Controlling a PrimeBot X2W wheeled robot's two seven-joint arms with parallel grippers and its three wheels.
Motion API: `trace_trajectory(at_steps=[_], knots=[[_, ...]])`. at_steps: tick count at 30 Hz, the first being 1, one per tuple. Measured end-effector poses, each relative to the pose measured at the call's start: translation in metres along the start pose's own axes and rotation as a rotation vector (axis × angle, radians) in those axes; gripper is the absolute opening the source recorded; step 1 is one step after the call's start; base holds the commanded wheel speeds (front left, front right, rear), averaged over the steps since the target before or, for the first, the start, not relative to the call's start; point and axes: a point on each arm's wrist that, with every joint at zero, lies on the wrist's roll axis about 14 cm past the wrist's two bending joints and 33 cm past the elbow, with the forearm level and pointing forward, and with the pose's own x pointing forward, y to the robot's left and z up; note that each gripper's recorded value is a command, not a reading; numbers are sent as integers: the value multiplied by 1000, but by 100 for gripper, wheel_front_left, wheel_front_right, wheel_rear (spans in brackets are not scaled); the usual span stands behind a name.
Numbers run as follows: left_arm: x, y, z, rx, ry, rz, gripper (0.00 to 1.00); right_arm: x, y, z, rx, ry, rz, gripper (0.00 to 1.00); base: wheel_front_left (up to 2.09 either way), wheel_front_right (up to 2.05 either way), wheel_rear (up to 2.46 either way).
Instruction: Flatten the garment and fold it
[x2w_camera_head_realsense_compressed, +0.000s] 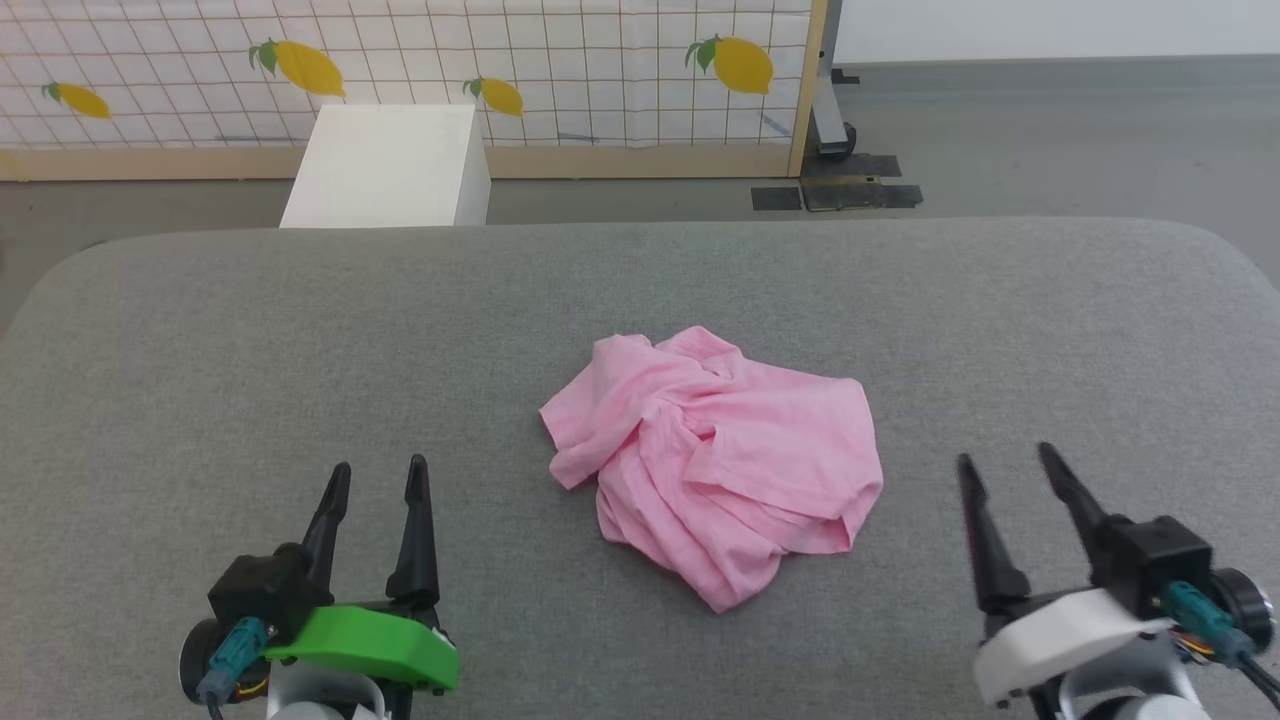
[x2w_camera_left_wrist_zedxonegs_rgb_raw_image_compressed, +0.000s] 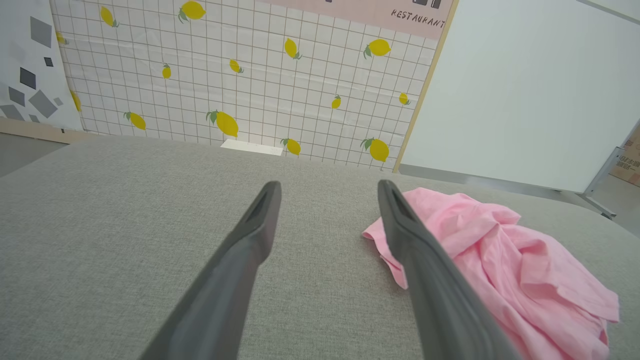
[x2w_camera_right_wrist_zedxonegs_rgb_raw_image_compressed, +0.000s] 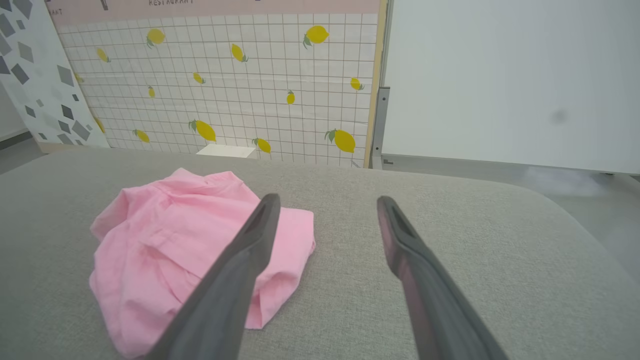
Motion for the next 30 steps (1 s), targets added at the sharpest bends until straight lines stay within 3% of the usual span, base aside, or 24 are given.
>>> trace_trajectory(at_steps=[7, 11, 16, 24, 25, 26, 30], knots=[[2, 0, -6, -4, 17, 0, 100, 33, 66, 17, -33, -19, 201, 100, 0, 0, 0], [3, 1, -11, -7, 29, 2, 100, 53, 100, -4, -78, 108, 310, 100, 0, 0, 0], [6, 8, -10, -4, 26, 20, 100, 60, 131, -56, -170, 376, 420, 100, 0, 0, 0], [8, 13, -15, -11, 39, 36, 100, 68, 141, -100, -294, 601, 478, 100, 0, 0, 0], [8, 14, -16, -10, 41, 40, 100, 69, 140, -102, -295, 609, 474, 61, 0, 0, 0], [8, 16, -16, -8, 42, 46, 100, 71, 139, -103, -298, 613, 473, 2, 0, 0, 0], [6, 19, -17, -9, 46, 59, 100, 80, 143, -94, -281, 555, 473, 0, 0, 0, 0]])
